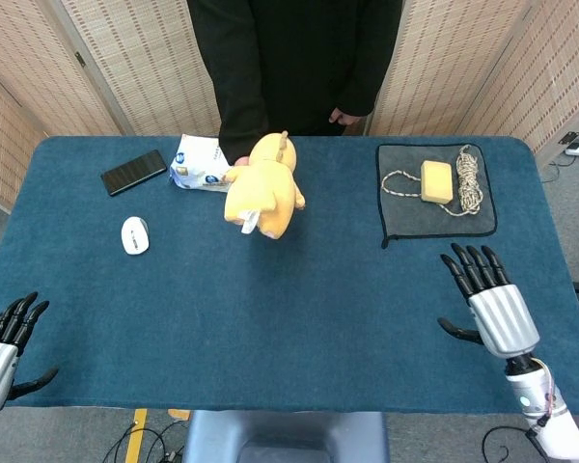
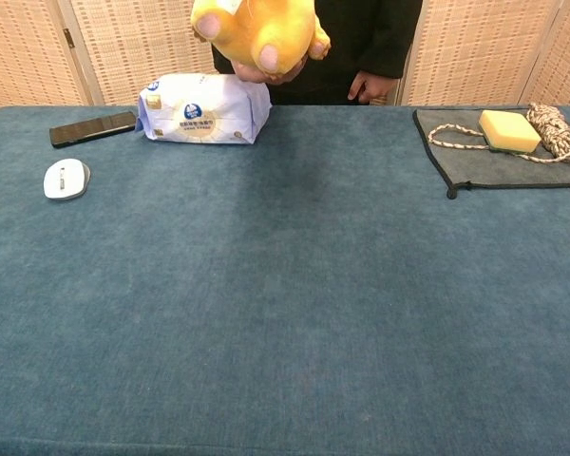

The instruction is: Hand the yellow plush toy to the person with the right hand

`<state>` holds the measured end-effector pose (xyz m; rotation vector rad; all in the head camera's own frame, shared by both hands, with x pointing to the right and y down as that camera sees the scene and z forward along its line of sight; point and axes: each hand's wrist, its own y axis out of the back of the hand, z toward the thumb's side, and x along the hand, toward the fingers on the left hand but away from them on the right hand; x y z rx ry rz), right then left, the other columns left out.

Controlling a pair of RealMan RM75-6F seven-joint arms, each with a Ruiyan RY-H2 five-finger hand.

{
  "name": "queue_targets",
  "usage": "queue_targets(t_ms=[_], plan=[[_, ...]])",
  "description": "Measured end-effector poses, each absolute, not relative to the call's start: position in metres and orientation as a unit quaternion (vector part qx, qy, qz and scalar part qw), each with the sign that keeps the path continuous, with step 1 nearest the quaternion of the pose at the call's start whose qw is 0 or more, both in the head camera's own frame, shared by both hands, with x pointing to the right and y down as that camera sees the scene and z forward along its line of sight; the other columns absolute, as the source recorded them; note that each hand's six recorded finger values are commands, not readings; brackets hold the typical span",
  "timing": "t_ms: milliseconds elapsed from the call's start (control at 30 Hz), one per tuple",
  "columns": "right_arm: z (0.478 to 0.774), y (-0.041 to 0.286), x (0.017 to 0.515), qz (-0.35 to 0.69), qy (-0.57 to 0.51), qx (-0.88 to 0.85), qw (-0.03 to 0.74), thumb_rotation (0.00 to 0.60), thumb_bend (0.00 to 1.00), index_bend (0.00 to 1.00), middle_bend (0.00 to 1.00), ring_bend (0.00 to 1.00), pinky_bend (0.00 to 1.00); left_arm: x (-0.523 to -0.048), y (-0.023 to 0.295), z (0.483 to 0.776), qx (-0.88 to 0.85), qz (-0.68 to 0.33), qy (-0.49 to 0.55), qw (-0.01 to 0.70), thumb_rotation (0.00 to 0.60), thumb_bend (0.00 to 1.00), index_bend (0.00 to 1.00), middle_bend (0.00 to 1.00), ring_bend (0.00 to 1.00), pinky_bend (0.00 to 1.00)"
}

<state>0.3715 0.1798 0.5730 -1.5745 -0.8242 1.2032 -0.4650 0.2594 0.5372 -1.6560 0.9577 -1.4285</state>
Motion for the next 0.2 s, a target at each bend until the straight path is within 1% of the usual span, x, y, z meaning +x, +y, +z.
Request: queue_targets(t_ms=[100,200], plan=[[0.580,0.200,0.404,0.517,-0.338,-0.633,0.467,0.600,0.08,0.00,0.00,0.00,0.06,-0.463,0.260,0.539,-0.645,-0.555,0.371,0.371,0.600,0.22,0.00,0.00,0.01,0.18],[0.577,0.208,0.415,0.520,-0.356,-0.626,0.459,0.600,0.08,0.00,0.00,0.00,0.06,-0.462,0.262,0.540,-0.646,-0.558,0.366,0.371,0.600,0.22,0.00,0.00,0.01,0.18]])
